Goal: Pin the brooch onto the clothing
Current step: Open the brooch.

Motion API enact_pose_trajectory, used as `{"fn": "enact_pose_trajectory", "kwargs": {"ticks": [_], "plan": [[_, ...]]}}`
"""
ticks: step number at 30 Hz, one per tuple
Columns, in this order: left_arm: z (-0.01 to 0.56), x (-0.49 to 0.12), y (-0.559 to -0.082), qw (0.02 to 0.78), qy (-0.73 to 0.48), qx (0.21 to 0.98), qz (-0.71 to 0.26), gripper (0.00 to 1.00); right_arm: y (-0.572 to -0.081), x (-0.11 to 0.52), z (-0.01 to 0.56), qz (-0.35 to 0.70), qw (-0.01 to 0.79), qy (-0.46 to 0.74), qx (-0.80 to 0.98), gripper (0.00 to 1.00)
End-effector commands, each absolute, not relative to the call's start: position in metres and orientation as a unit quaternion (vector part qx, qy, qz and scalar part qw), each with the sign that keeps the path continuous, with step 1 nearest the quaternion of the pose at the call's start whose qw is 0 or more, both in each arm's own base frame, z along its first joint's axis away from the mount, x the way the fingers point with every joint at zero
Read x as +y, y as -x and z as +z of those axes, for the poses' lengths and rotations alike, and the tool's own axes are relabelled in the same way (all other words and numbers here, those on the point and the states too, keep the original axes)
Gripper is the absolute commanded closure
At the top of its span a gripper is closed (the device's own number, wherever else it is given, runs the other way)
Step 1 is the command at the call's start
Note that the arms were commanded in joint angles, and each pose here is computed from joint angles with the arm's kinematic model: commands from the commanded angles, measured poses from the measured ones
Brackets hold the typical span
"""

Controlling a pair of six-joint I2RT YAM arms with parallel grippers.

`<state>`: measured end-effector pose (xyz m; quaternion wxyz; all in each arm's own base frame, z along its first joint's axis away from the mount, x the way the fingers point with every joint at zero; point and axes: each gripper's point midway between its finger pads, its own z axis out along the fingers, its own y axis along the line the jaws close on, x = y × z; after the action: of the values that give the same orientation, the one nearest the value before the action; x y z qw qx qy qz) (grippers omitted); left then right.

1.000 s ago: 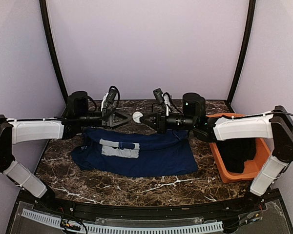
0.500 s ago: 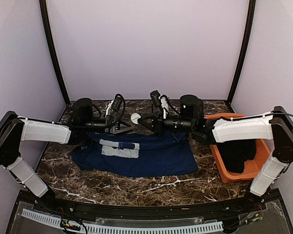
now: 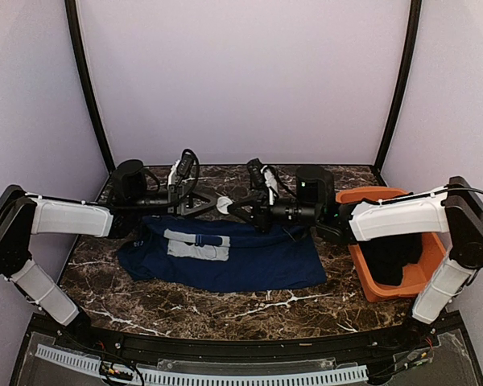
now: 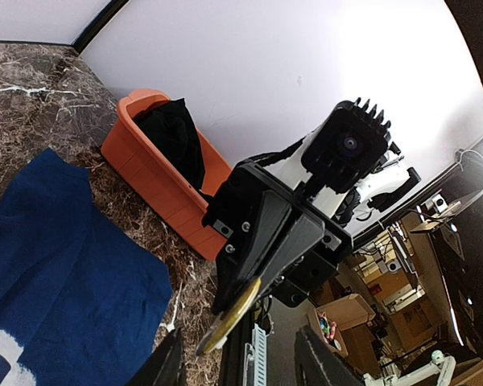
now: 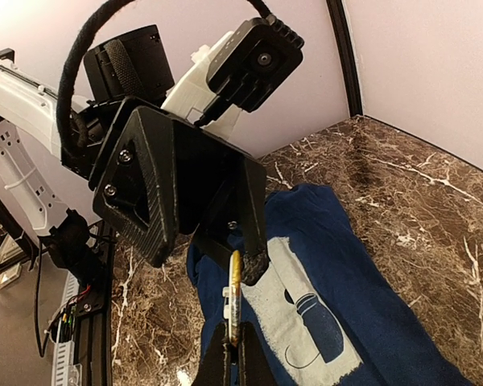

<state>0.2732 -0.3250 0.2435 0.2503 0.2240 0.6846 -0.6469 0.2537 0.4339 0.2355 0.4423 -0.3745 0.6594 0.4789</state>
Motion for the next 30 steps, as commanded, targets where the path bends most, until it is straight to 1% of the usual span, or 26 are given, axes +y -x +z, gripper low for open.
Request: {"fn": "enact_pose_trajectory", "kwargs": {"ticks": [1, 5, 9, 11, 16, 21, 23, 30], "plan": [[0.244, -0.324, -0.269, 0.244, -0.228, 0.677, -0.656, 0.55, -0.249, 0.434, 0.253, 0.489, 0.463, 0.372, 0.639, 1.00], [0.240, -0.325, -0.270, 0.236, -0.226, 0.679, -0.657, 0.56, -0.250, 0.434, 0.257, 0.490, 0.468, 0.370, 0.636, 1.00], [0.236, -0.327, -0.270, 0.227, -0.223, 0.683, -0.658, 0.60, -0.249, 0.436, 0.262, 0.493, 0.471, 0.371, 0.630, 1.00], [0.236, -0.327, -0.270, 0.226, -0.222, 0.682, -0.659, 0.64, -0.248, 0.438, 0.264, 0.492, 0.472, 0.375, 0.628, 1.00], [0.235, -0.327, -0.271, 0.228, -0.222, 0.684, -0.657, 0.68, -0.247, 0.441, 0.262, 0.489, 0.471, 0.380, 0.628, 1.00], [0.235, -0.327, -0.271, 0.227, -0.222, 0.684, -0.657, 0.76, -0.247, 0.441, 0.259, 0.487, 0.470, 0.379, 0.631, 1.00], [0.234, -0.327, -0.271, 0.224, -0.221, 0.684, -0.657, 0.78, -0.247, 0.441, 0.259, 0.486, 0.470, 0.378, 0.633, 1.00], [0.233, -0.328, -0.271, 0.221, -0.220, 0.686, -0.658, 0.78, -0.250, 0.443, 0.259, 0.480, 0.469, 0.379, 0.637, 1.00]]}}
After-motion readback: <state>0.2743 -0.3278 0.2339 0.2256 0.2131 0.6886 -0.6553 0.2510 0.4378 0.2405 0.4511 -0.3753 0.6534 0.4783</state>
